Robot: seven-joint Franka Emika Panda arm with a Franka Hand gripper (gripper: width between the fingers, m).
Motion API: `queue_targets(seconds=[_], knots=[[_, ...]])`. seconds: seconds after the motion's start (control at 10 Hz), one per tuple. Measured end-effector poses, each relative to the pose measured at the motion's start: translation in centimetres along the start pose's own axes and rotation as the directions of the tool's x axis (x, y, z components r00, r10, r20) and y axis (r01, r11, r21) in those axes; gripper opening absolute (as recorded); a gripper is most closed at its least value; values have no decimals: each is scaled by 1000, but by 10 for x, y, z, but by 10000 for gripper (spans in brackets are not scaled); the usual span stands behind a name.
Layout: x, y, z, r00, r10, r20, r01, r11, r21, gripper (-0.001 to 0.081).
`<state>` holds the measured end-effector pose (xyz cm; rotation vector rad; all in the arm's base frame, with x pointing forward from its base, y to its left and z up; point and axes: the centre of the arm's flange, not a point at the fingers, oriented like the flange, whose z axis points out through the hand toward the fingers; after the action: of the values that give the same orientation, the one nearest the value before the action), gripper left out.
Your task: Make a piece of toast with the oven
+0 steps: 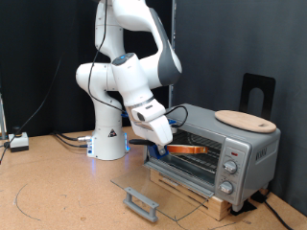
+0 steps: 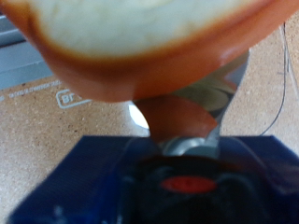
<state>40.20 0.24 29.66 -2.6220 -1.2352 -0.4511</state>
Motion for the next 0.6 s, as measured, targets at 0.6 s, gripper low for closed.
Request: queue_targets(seconds=[0.6], knots=[[24,-37,14,993,-116,19,116,993,1,397]])
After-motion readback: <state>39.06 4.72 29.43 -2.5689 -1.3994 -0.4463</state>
